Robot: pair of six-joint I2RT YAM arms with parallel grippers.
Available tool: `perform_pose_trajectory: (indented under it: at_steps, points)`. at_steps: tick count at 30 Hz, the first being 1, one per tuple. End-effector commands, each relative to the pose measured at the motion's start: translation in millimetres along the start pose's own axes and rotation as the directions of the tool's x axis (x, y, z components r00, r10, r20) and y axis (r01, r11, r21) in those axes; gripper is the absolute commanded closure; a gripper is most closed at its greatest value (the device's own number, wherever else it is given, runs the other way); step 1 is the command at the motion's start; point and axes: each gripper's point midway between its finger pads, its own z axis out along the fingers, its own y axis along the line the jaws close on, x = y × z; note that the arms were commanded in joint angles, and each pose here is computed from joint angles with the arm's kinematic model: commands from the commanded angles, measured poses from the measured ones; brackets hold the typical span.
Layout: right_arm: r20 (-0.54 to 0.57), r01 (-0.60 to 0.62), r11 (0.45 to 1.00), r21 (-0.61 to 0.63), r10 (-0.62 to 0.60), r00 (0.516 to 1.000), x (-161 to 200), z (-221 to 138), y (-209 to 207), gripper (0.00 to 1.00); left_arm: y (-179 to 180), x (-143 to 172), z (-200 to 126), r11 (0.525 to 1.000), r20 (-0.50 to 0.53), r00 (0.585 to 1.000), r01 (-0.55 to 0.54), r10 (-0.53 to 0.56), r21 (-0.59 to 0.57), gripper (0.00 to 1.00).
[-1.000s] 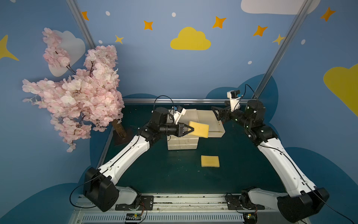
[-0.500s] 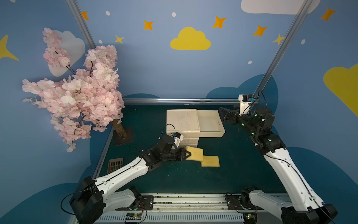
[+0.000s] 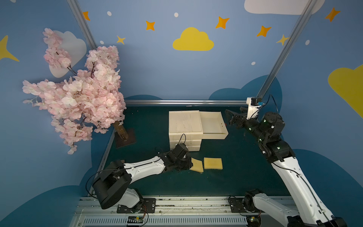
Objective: Take the sponge out of the drawer
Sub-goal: Place the sponge at the center of the board.
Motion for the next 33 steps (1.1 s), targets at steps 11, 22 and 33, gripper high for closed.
perform_pose_trajectory:
  at_steps: [11, 22, 33]
  points:
    - [-0.004, 0.030, 0.999, 0.036, -0.030, 1.000, 2, 0, -5, 0.05, 31, -8, 4, 0.980, -0.032, 0.999, -0.023, 0.017, -0.200, 0.93]
    - [-0.025, 0.041, 0.998, 0.055, -0.040, 0.999, 8, 6, -10, 0.05, 40, -14, 10, 0.973, -0.035, 0.999, -0.003, -0.005, -0.231, 0.94]
    - [-0.043, 0.043, 0.997, 0.059, -0.040, 0.998, 12, 12, -12, 0.05, 46, -19, 6, 0.968, 0.004, 1.000, 0.024, -0.024, -0.249, 0.74]
